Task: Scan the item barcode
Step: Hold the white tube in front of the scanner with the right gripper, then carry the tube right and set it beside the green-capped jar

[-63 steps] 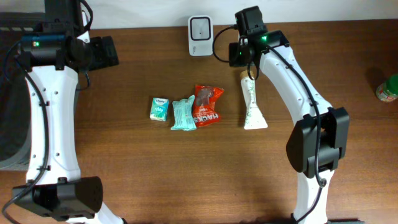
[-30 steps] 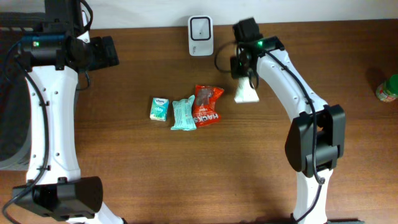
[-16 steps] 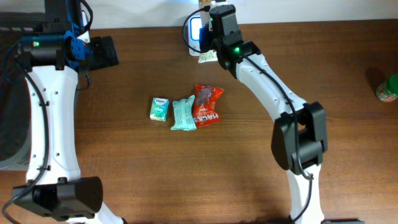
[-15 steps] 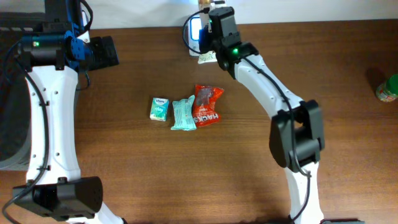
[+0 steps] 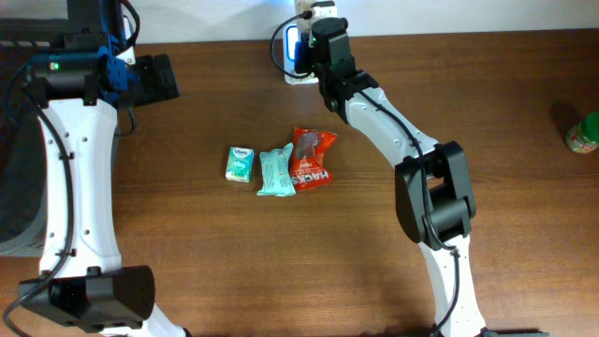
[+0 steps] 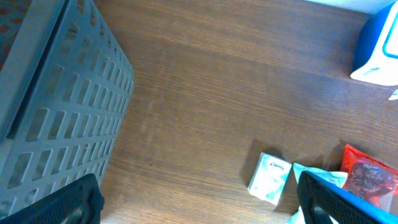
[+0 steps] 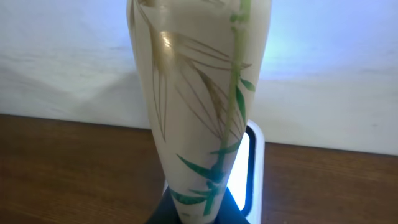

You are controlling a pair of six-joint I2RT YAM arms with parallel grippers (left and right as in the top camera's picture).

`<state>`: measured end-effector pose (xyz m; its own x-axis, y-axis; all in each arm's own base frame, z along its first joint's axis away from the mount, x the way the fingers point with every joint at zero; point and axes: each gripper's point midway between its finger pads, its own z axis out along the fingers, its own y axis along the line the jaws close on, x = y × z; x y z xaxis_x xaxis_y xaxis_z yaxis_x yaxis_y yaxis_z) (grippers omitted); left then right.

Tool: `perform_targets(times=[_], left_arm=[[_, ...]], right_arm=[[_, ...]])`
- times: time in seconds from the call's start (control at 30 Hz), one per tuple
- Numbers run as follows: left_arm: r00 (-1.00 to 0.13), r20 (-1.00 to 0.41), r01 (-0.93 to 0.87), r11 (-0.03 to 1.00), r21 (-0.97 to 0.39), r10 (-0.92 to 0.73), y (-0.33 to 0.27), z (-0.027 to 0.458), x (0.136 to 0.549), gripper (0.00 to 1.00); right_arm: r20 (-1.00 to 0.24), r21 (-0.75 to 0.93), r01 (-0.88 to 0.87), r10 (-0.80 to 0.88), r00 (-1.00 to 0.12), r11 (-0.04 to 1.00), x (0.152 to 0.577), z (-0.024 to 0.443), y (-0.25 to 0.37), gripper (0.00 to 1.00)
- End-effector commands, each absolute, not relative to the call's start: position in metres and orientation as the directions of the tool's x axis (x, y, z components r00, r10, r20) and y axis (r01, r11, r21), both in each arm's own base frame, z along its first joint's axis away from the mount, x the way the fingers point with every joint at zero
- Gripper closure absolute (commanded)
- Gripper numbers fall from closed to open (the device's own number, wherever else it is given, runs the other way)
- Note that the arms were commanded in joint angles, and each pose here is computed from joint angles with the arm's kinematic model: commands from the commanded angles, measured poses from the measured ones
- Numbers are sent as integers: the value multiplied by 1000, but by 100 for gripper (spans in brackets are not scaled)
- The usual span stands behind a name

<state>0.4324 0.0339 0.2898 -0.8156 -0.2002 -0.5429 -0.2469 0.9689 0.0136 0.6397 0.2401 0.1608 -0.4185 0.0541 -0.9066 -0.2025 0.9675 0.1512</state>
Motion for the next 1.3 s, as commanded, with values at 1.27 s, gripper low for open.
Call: perform_targets(times=[1.27], left_arm=[[-804, -556, -260, 965, 10, -211, 35, 296, 433, 1]], right_arm=[[-540, -56, 982, 822, -184, 183, 368, 127, -374, 96]])
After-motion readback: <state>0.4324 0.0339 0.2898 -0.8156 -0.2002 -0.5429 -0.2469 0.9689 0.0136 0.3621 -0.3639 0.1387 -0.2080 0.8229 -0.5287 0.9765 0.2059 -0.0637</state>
